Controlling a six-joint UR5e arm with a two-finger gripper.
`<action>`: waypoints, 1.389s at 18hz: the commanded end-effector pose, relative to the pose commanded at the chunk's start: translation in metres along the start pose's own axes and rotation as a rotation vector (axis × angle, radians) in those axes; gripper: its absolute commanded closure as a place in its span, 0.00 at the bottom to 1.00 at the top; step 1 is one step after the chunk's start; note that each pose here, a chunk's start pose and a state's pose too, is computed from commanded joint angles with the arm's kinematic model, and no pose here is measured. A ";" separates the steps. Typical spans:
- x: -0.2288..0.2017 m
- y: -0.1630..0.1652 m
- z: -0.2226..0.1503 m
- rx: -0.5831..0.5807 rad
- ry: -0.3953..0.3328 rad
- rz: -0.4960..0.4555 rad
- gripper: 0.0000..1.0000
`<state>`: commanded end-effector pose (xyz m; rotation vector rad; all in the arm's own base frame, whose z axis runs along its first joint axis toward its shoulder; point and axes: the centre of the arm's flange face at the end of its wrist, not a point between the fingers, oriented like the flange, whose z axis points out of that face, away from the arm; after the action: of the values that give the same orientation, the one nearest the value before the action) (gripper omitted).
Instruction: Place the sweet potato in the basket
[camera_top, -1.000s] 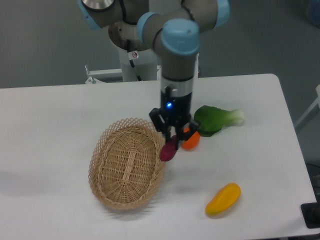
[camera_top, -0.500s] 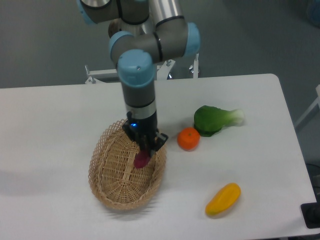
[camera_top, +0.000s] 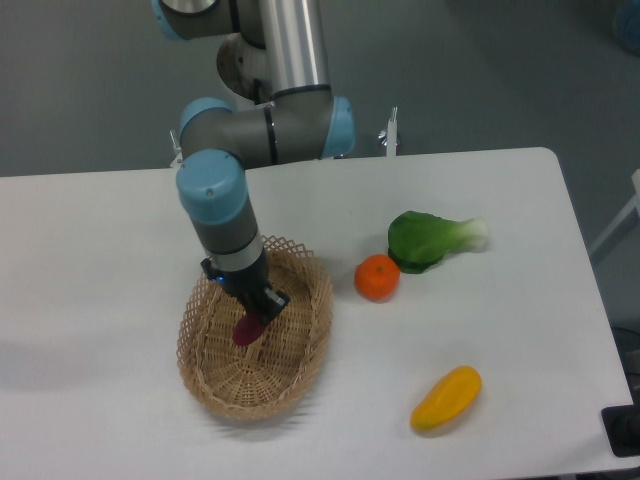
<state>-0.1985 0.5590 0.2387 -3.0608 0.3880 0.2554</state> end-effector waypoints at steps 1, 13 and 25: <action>0.000 0.000 0.000 0.001 0.001 0.000 0.83; -0.028 -0.012 -0.043 0.069 -0.078 -0.026 0.00; -0.176 0.070 -0.151 0.181 -0.279 -0.239 0.00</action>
<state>-0.3604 0.5246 0.4151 -2.8027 0.0284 0.5898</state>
